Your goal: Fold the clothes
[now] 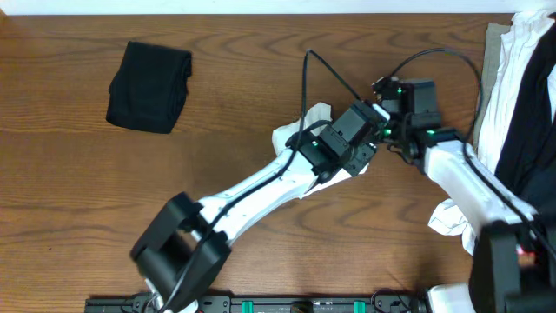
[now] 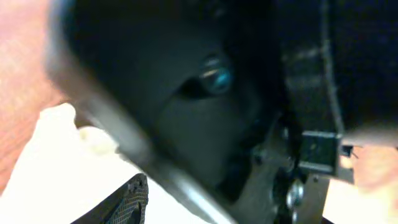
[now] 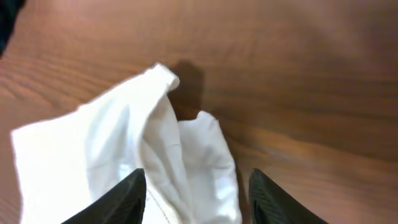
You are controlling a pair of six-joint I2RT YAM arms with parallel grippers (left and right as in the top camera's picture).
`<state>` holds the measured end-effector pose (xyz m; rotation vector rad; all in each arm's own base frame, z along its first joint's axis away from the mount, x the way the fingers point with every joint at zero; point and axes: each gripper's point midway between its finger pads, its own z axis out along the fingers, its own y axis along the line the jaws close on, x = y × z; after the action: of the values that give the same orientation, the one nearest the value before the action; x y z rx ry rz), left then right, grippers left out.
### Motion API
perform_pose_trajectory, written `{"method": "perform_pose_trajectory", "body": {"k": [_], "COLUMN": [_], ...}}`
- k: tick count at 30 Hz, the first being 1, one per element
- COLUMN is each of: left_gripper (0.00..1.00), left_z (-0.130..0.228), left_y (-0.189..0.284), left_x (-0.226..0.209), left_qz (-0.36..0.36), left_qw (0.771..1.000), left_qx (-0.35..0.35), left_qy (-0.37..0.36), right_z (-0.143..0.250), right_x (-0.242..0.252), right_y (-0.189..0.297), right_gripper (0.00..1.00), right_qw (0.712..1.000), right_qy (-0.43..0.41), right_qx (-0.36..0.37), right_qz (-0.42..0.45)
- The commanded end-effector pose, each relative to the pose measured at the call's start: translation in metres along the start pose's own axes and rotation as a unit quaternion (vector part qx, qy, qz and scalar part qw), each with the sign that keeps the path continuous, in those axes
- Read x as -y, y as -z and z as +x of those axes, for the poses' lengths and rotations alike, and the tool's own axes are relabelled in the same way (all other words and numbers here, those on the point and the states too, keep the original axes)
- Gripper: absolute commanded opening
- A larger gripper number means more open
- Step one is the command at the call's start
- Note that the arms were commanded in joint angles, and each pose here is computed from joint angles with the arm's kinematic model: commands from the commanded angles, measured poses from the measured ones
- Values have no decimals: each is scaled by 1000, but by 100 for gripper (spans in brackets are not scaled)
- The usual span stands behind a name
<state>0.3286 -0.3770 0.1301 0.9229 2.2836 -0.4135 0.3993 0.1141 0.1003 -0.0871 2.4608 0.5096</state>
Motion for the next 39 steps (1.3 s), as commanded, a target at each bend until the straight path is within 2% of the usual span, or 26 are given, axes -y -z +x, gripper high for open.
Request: {"method": "perform_pose_trajectory", "body": {"k": [1, 5, 6, 10, 11, 15, 18, 23, 32, 39], "left_gripper": [56, 55, 50, 24, 21, 19, 13, 12, 13, 13], "left_z": [-51, -59, -56, -24, -15, 26, 45, 53, 63, 107], "left_y": [48, 73, 75, 69, 66, 50, 35, 14, 6, -18], "left_x": [-20, -59, -69, -114, -122, -147, -155, -142, -146, -147], "left_qz": [-20, -58, -66, -103, -108, -126, -125, -73, -75, -83], "left_qw": [996, 989, 989, 984, 983, 975, 971, 973, 971, 958], "left_qx": [80, 98, 94, 40, 25, -47, -80, -95, -109, -180], "left_qy": [42, 89, 96, 137, 147, 175, 186, 195, 201, 207], "right_z": [-3, 5, 9, 26, 29, 45, 52, 65, 109, 143], "right_x": [6, -15, -23, -46, -48, -56, -50, -28, 2, 23], "right_y": [19, 29, 29, 28, 28, 26, 20, 6, -36, -56], "right_gripper": [52, 46, 42, 4, 1, 1, 1, 1, 1, 1], "right_qw": [999, 1000, 999, 996, 996, 993, 994, 994, 981, 969], "right_qy": [9, 13, 14, 17, 18, 22, 26, 26, 10, 1], "right_qx": [10, -6, -13, -47, -53, -82, -91, -110, -187, -238], "right_qz": [32, -8, -26, -73, -76, -77, -53, 2, 41, 72]}}
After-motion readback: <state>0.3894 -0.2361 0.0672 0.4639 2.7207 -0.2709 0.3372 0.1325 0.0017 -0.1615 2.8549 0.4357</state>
